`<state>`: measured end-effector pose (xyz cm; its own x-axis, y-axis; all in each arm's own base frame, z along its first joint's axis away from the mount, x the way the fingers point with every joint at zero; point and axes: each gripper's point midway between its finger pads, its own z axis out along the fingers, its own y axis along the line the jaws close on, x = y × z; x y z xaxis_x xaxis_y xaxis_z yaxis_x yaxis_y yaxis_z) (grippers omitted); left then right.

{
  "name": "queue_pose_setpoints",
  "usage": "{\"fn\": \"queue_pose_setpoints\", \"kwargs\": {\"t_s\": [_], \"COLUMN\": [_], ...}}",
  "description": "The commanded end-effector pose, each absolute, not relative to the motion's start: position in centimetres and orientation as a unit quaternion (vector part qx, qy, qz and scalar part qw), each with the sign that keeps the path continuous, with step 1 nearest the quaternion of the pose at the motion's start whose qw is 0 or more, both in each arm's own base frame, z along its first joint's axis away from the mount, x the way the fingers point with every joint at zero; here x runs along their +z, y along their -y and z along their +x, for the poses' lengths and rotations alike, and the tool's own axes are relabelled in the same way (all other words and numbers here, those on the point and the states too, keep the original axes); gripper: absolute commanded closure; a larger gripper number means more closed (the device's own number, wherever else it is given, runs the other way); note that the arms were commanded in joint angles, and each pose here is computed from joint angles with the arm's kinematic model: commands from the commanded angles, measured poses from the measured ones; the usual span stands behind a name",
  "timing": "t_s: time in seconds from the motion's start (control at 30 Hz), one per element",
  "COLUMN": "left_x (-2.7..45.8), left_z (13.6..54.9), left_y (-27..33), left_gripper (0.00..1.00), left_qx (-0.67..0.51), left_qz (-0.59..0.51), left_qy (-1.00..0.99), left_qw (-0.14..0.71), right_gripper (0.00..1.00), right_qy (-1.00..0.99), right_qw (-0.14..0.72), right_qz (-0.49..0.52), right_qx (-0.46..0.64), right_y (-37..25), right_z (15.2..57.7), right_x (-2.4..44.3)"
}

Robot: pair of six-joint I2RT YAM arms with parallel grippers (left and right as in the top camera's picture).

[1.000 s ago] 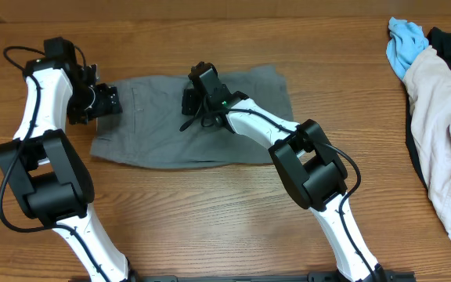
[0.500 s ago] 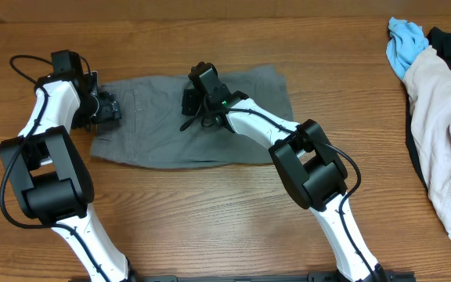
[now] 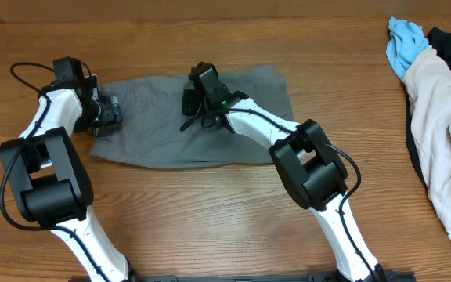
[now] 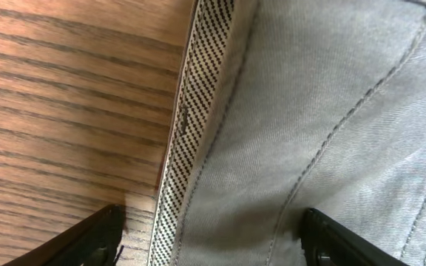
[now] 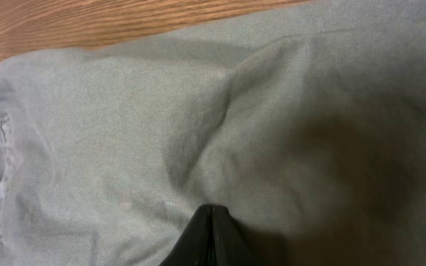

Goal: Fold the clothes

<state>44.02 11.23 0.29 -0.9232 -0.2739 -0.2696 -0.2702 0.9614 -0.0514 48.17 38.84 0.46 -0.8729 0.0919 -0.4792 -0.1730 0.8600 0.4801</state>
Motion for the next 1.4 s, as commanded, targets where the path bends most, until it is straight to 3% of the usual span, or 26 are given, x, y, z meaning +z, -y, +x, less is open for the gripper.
{"fn": "queue_pose_setpoints", "kwargs": {"t_s": [0.0, 0.5, 0.93, 1.17, 1.37], "left_x": [-2.1, -3.2, -4.7, -4.6, -4.4], "left_z": [41.7, 41.1, 40.0, 40.2, 40.5], "left_y": [-12.3, -11.4, -10.4, -10.0, -9.0], "left_gripper": [0.22, 0.28, 0.48, 0.53, 0.44], "left_qx": [-0.006, -0.047, -0.067, -0.077, -0.106], "left_qz": [-0.158, -0.152, -0.152, -0.151, -0.147], "left_qy": [-0.982, -0.982, -0.981, -0.98, -0.978], "left_qw": [0.102, 0.104, 0.099, 0.102, 0.107], "right_gripper": [0.95, 0.95, 0.9, 0.9, 0.9], "right_qy": [-0.942, -0.942, -0.942, -0.942, -0.942], "right_qw": [0.225, 0.224, 0.224, 0.224, 0.224], "right_qz": [-0.021, -0.02, -0.021, -0.021, -0.021], "right_qx": [0.247, 0.247, 0.247, 0.247, 0.247], "right_y": [-38.3, -38.3, -38.3, -38.3, -38.3], "right_z": [47.3, 47.3, 47.3, 47.3, 47.3], "right_x": [-2.2, -2.2, -2.2, -2.2, -2.2]}}
